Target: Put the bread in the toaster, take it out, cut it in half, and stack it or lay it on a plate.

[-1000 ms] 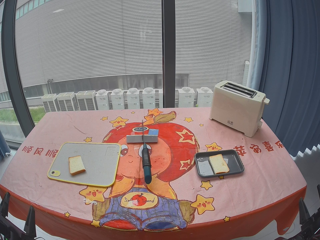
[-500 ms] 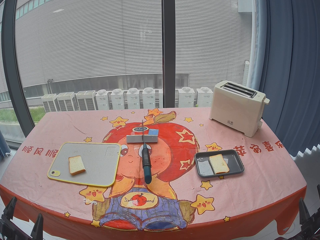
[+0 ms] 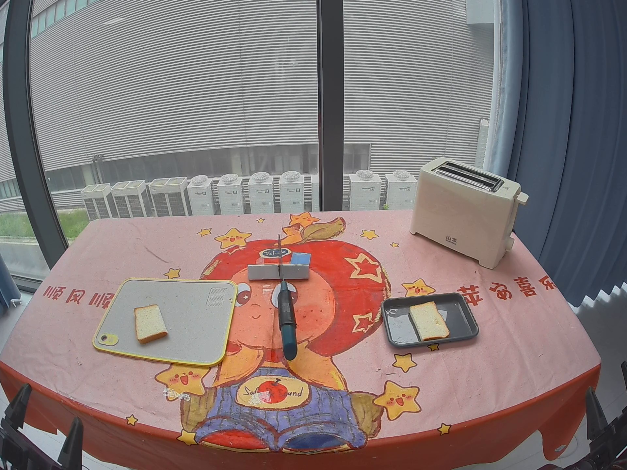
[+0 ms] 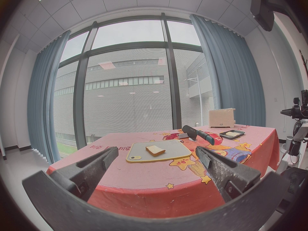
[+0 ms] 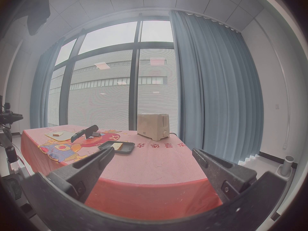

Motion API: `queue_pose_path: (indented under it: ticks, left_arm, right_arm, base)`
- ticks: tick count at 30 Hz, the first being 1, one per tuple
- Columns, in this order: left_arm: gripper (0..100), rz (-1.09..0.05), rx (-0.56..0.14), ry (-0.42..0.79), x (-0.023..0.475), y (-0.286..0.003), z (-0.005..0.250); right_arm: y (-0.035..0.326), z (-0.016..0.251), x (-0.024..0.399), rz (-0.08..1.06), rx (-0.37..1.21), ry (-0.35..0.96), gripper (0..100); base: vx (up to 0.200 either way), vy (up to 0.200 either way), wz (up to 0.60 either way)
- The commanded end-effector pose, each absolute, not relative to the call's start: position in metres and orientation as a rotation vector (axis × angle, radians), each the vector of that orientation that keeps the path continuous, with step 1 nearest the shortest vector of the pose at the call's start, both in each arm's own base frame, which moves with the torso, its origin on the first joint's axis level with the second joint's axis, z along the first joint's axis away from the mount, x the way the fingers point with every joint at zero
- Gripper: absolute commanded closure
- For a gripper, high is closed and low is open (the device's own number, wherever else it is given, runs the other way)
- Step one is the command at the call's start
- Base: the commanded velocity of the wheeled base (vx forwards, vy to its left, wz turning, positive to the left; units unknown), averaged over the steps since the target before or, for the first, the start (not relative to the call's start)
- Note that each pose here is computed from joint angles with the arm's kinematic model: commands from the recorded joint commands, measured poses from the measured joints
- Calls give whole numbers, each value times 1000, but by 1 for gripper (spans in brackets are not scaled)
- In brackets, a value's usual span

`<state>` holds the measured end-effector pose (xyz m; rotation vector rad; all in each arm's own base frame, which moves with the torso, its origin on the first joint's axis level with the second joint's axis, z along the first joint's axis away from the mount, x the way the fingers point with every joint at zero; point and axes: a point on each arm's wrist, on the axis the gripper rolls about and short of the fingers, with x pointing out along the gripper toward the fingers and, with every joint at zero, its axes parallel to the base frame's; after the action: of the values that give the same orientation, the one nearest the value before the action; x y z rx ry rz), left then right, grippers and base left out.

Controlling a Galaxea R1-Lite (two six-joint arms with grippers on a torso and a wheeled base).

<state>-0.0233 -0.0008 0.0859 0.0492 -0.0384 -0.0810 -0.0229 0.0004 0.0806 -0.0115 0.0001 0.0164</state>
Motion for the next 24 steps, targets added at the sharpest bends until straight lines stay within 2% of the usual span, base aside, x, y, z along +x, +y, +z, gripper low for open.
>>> queue_pose_path:
  ticks: [1,7,15,24]
  left_arm:
    - [0,-95,45,-59,-23,0,105]
    - [0,-122,46,23,-13,0,116]
    - [0,-142,38,63,3,-2,128]
    - [0,-132,-20,117,29,-4,141]
  right_arm:
    - [0,75,-23,17,-12,3,0]
    - [0,75,-23,17,-12,3,0]
    - [0,75,-23,17,-12,3,0]
    - [0,75,-23,17,-12,3,0]
  base:
    - [0,0,0]
    - [0,0,0]
    - [0,0,0]
    - [0,0,0]
